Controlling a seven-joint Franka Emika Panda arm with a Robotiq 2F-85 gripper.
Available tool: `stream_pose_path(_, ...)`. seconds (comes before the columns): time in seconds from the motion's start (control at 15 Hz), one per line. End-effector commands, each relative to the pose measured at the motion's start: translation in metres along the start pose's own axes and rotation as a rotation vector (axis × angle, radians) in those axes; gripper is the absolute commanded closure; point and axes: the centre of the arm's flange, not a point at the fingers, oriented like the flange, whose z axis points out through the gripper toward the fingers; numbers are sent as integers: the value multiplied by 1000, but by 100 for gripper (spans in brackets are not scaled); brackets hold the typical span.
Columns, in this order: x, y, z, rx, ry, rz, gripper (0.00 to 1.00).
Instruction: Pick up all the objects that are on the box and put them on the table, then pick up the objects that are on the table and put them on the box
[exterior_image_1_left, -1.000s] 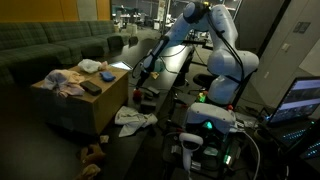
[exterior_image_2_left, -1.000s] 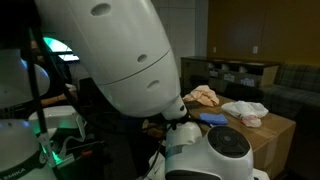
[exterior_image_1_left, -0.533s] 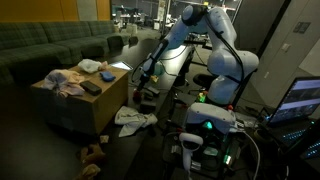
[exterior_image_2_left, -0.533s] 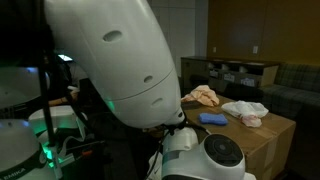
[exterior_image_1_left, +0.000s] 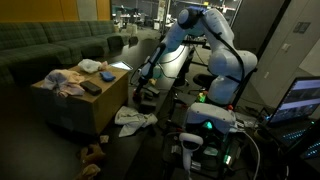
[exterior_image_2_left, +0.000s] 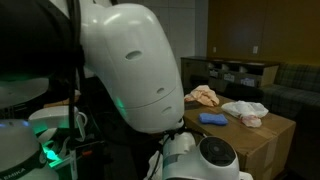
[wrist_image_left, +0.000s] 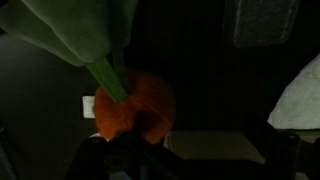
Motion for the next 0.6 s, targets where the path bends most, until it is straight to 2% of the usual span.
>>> stream_pose_path(0.0, 6, 9, 14, -61, 23, -37, 0)
stream_pose_path(0.53, 11, 34, 28, -139, 29, -46, 0)
